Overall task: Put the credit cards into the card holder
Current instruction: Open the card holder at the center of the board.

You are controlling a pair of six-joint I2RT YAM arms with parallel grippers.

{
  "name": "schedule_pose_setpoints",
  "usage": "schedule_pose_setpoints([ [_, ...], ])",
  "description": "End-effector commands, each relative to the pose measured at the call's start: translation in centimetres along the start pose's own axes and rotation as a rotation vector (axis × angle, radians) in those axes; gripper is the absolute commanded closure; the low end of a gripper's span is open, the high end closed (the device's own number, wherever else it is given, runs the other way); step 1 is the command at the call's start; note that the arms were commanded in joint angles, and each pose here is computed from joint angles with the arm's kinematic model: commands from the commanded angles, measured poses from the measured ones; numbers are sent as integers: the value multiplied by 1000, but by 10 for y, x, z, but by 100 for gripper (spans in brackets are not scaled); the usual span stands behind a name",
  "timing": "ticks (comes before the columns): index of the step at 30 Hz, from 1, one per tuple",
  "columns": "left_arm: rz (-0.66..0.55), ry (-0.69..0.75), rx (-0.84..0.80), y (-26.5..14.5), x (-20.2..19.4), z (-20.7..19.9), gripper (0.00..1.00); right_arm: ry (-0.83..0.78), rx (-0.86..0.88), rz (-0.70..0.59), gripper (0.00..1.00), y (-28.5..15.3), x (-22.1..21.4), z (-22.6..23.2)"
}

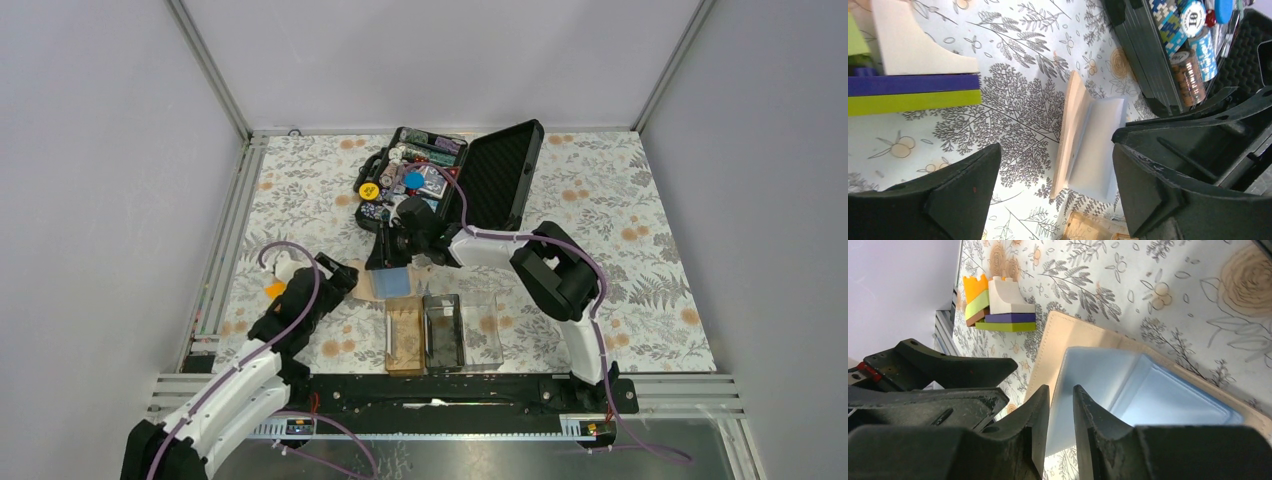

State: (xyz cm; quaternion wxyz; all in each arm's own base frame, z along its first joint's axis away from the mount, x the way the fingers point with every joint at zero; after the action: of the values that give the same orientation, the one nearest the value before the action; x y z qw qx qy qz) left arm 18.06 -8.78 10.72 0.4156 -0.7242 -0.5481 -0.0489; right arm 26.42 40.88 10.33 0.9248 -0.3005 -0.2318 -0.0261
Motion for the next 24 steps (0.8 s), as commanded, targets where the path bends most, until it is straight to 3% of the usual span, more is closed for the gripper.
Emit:
schedule_pose_setpoints([
  [1,-33,36,37,-14,20,-7,11,-41,4,-28,69,10,7,18],
  [5,-18,46,25,-25,31,-12,1,-50,-9,-20,67,19,3,20],
  [10,-25,56,-9,-36,45,-21,1,-74,-19,-11,64,25,0,27],
  [17,18,81,-47,-37,46,-27,1,-130,-5,-36,51,14,9,44],
  [24,48,74,-78,-35,45,-29,1,-169,13,-71,49,-1,22,60],
])
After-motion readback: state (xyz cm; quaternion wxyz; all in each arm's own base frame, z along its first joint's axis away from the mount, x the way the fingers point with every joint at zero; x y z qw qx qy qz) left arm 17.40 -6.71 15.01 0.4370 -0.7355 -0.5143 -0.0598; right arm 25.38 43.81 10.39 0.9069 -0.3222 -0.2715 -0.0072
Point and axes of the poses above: each gripper's point midway between its finger pads, its own y axis out along the fingers, its own z axis along the line the jaws close on, x = y × z, the point moved 7 cm from there along -y, back along the fingers, and after that the axes turned 1 degree about -y, right-handed, at the moved point
